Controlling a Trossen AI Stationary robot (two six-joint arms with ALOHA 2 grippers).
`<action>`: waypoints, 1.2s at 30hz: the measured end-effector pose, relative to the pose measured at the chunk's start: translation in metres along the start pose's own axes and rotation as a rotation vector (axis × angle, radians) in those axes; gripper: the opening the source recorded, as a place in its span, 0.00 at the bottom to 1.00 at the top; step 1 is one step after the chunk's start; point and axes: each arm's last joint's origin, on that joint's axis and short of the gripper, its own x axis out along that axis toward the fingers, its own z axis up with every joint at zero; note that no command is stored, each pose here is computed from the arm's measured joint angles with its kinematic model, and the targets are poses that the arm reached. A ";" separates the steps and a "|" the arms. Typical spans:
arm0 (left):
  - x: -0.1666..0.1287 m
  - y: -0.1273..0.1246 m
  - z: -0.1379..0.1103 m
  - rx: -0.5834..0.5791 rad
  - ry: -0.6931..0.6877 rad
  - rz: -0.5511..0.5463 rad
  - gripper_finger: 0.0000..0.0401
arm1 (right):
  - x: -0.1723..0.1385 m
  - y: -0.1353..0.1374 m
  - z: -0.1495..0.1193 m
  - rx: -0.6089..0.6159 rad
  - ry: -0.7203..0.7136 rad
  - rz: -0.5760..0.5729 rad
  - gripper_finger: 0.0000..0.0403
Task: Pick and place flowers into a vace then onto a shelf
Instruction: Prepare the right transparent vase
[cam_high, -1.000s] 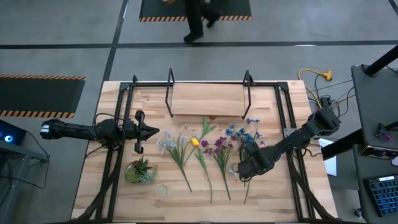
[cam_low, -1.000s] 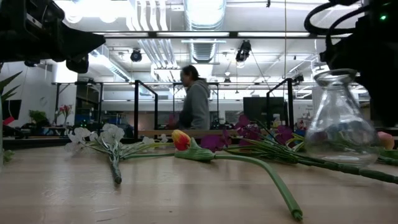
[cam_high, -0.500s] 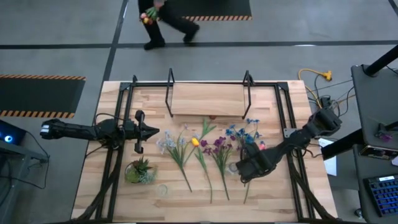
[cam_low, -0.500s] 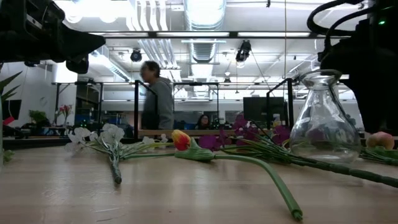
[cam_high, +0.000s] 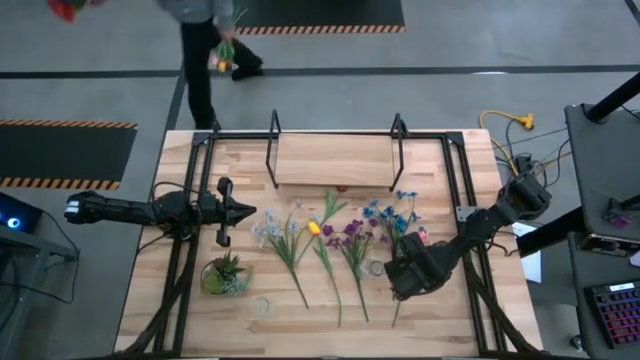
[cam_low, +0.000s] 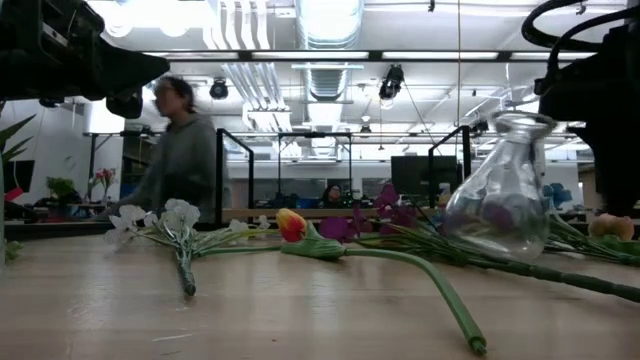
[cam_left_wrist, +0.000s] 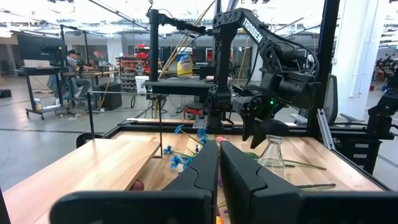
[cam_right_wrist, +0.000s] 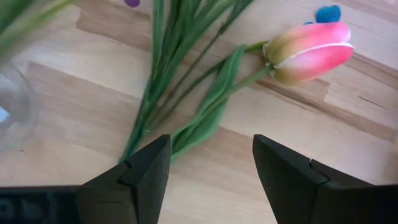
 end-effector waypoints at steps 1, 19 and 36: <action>0.000 0.000 0.000 0.000 0.000 0.000 0.00 | 0.000 0.000 0.000 -0.004 0.000 0.003 0.54; 0.000 0.000 0.000 0.000 0.000 0.000 0.00 | -0.026 -0.009 0.010 0.019 0.023 0.123 0.54; 0.000 0.000 0.000 0.000 0.000 0.000 0.00 | -0.061 0.001 0.012 -0.108 -0.235 0.337 0.54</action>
